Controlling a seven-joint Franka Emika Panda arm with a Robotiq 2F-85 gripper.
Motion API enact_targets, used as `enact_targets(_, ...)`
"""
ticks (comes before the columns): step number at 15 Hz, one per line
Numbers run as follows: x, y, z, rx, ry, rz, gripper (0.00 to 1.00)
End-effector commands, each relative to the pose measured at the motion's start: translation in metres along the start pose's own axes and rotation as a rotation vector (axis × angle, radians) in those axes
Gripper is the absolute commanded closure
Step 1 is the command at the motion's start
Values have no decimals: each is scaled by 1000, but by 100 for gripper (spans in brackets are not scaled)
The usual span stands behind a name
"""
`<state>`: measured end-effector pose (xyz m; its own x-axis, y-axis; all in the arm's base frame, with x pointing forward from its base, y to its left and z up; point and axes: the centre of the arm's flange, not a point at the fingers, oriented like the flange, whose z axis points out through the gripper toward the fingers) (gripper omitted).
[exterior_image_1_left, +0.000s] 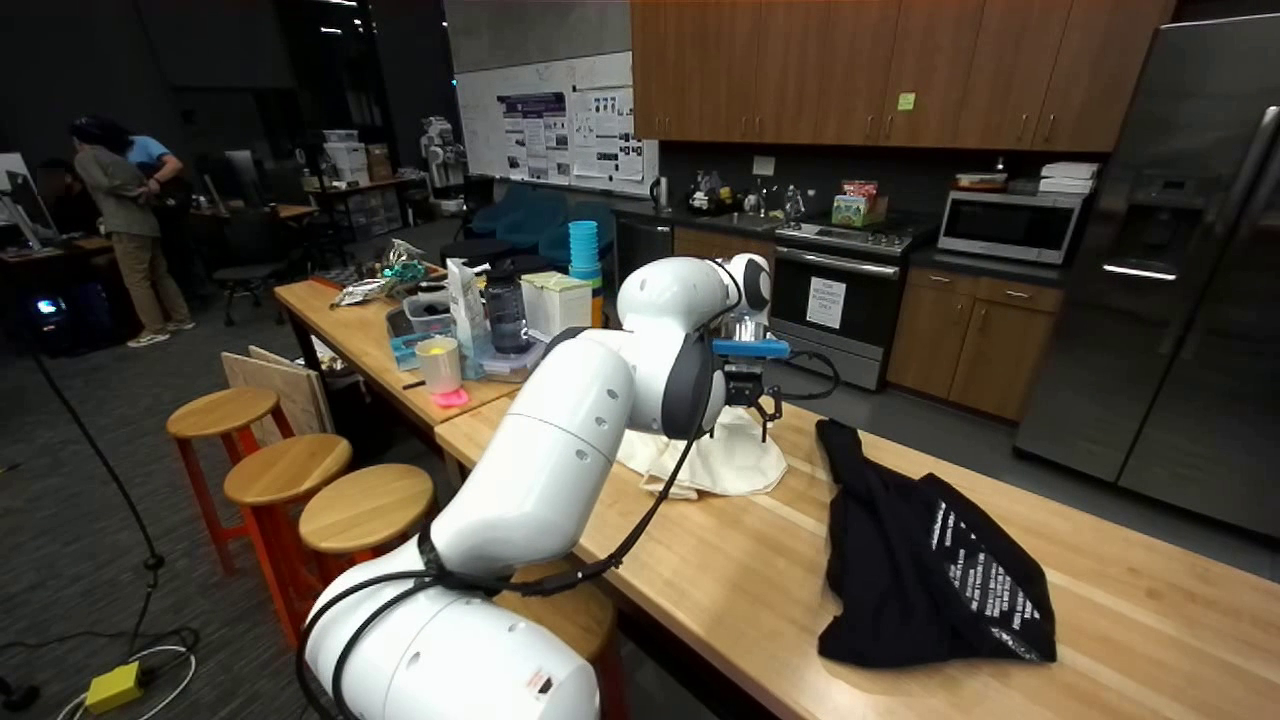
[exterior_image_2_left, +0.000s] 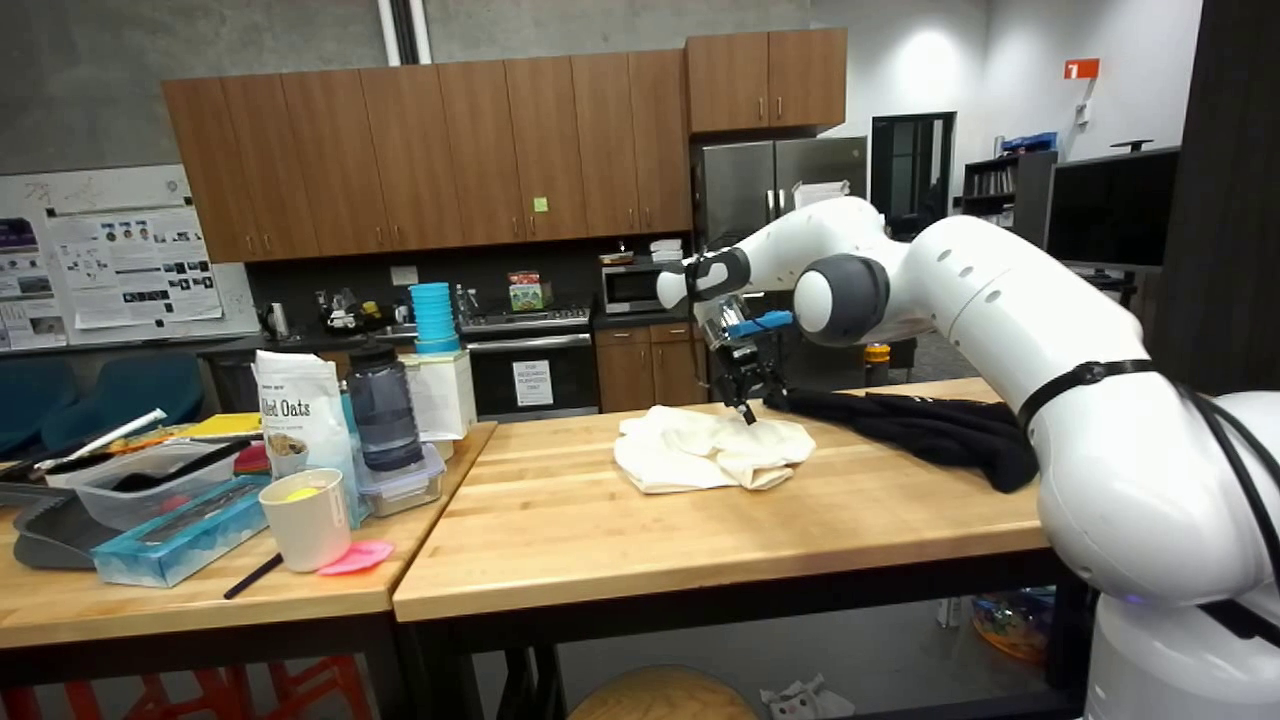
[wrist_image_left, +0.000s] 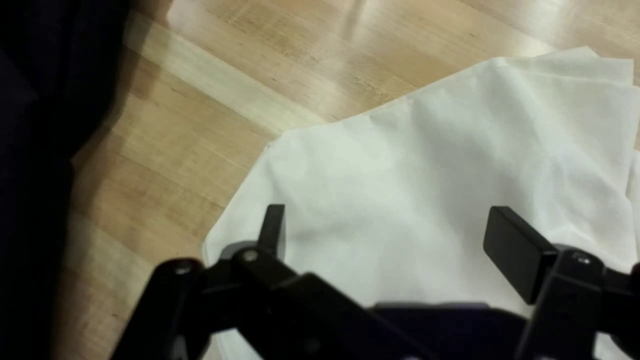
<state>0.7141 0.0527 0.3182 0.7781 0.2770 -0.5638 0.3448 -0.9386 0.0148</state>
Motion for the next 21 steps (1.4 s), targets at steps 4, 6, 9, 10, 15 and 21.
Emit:
enact_targets(4,8,4,19,15,-45,1,0)
enact_targets(6,8,4,19,16,-47,2,0)
enact_targets(9,7,5,17,16,-45,3,0)
enact_targets(10,7,5,17,16,-45,3,0)
enact_targets(15,7,5,17,16,-45,3,0)
enact_targets(21,8,5,17,17,-45,3,0)
